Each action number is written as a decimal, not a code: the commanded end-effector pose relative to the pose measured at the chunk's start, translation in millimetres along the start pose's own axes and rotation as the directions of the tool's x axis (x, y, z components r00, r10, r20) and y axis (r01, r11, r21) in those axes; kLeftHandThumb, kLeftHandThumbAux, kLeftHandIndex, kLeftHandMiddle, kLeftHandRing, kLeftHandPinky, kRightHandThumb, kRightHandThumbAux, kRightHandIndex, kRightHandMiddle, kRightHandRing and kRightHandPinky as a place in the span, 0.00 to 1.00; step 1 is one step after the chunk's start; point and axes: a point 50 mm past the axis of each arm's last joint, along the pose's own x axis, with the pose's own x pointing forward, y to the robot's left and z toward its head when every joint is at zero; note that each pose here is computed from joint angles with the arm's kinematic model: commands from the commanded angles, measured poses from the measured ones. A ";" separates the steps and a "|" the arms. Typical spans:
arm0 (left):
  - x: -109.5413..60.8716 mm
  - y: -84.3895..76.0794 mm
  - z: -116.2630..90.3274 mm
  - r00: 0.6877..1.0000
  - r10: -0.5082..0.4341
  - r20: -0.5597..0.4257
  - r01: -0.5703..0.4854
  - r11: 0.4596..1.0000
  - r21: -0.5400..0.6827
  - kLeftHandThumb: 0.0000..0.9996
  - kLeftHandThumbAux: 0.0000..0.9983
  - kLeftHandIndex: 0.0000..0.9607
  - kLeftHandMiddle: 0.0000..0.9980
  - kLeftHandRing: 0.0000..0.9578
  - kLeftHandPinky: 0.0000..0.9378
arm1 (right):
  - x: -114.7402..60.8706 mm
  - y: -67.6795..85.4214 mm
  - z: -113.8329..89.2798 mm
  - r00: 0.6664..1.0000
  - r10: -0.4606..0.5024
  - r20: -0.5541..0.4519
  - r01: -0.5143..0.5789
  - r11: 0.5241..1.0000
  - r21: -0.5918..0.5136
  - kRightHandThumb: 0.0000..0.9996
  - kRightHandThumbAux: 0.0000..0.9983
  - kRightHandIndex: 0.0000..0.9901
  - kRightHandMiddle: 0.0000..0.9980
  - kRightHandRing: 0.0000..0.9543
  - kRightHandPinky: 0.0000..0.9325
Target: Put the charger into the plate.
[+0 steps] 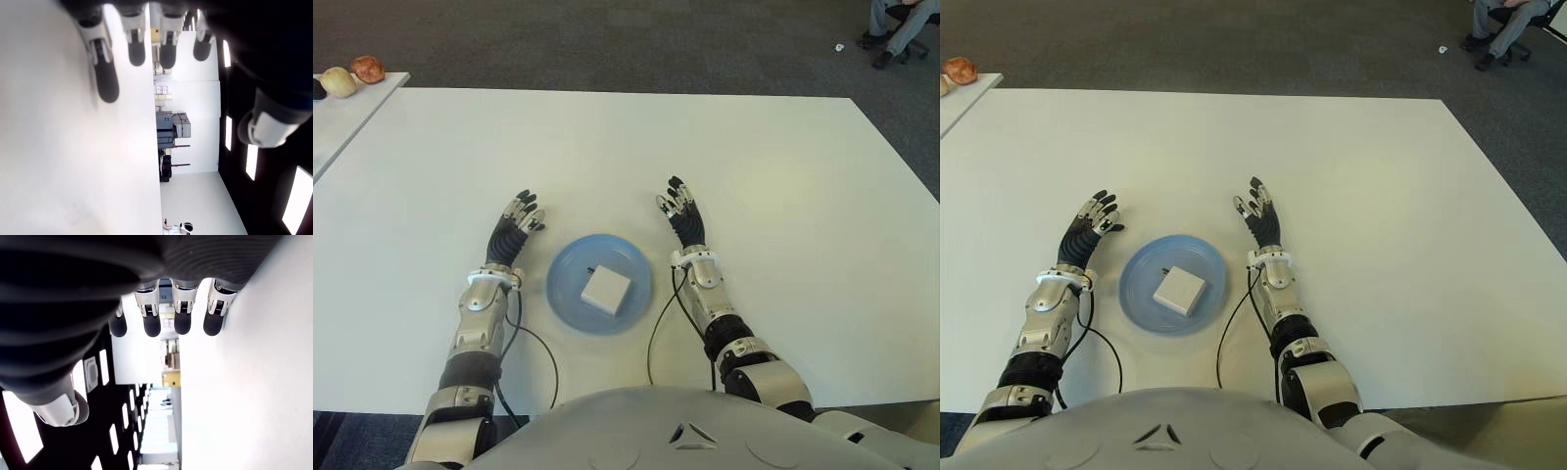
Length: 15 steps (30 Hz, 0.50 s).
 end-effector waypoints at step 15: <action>-21.3 -10.9 -47.8 0.970 -0.014 -0.242 0.004 0.999 -0.042 0.00 0.55 0.00 0.10 0.10 0.11 | -13.6 4.3 -30.2 0.979 0.013 -0.204 -0.006 0.999 0.036 0.01 0.56 0.00 0.03 0.00 0.00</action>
